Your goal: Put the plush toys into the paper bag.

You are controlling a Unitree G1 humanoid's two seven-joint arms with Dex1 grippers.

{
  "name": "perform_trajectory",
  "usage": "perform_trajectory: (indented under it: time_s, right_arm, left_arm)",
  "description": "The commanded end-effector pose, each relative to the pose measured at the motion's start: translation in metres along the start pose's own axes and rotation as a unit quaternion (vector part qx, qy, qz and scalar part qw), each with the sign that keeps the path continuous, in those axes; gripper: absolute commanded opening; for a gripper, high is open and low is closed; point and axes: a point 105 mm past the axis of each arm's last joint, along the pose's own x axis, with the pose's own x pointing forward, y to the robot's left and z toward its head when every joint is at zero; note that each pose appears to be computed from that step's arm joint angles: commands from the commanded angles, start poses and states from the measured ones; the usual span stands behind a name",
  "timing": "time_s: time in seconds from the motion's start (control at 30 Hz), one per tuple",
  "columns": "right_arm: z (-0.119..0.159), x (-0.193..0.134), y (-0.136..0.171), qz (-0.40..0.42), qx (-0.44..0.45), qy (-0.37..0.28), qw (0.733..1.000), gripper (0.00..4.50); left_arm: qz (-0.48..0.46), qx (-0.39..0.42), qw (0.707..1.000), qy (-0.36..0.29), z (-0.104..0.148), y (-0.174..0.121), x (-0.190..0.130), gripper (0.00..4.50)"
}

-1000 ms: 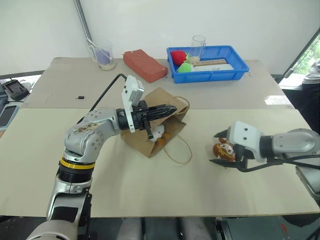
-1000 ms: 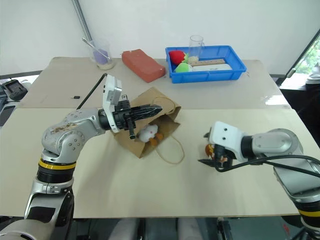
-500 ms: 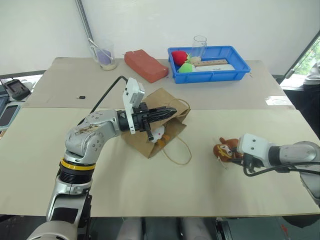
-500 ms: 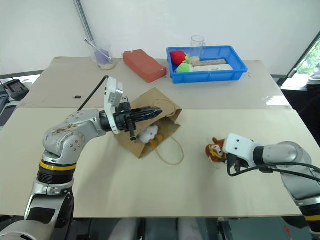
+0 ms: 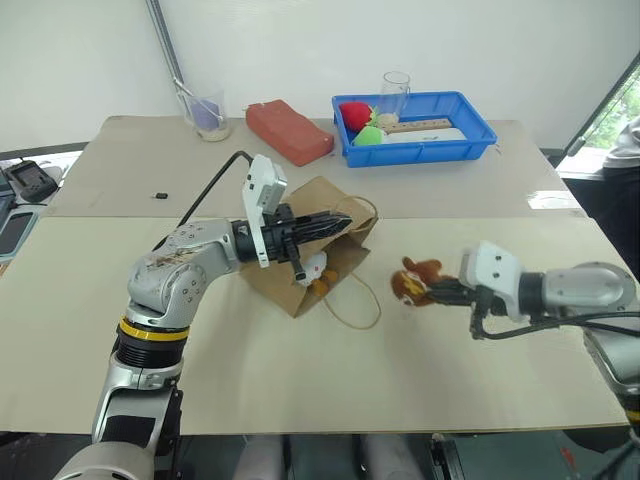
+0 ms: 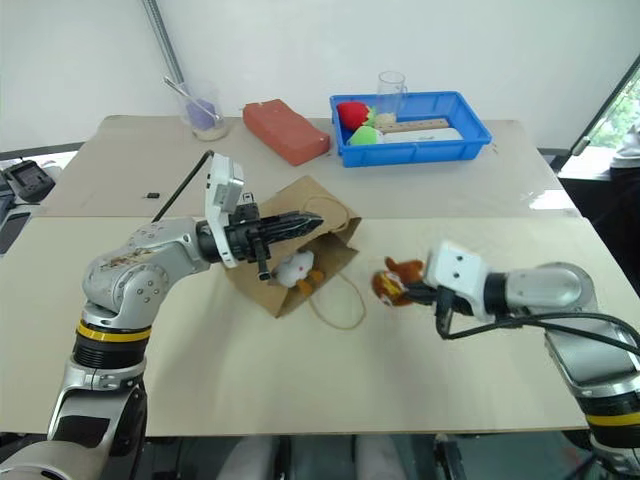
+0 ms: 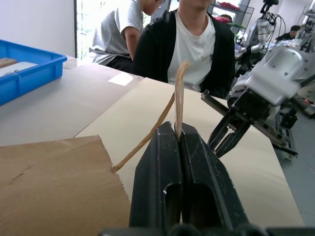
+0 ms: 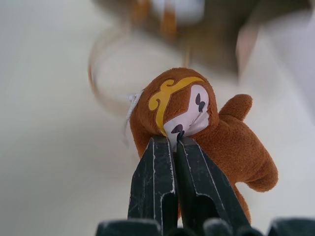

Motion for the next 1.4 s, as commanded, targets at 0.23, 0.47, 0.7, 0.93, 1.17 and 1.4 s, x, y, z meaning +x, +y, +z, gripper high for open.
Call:
perform_trajectory:
  time_s: [0.23,0.47,0.7,0.93,1.17,1.4]
  right_arm:
    - [0.040,0.053,-0.003,0.013,0.037,-0.100,0.994,0.04]
    - [0.056,0.088,-0.025,-0.046,0.079,-0.141,0.986,0.04]
    - [0.063,0.113,-0.042,-0.111,0.129,-0.154,0.973,0.04]
    - [0.064,0.125,-0.049,-0.163,0.158,-0.159,0.961,2.07]
    - [0.074,0.109,-0.048,-0.158,0.157,-0.180,0.958,4.47]
    - [0.074,0.075,-0.031,-0.100,0.129,-0.175,0.971,4.47]
  left_arm:
    - [-0.018,0.033,0.999,-0.019,0.021,-0.006,0.004,0.00]
    - [-0.021,0.034,0.999,-0.016,0.021,-0.008,0.003,0.00]
    - [-0.026,0.027,0.999,-0.023,0.023,-0.011,0.004,0.00]
    - [-0.013,0.018,0.999,-0.037,0.028,-0.007,0.004,0.00]
    - [0.002,0.017,0.999,-0.041,0.029,-0.001,0.002,0.00]
    - [0.004,0.017,0.999,-0.040,0.027,-0.001,0.004,0.00]
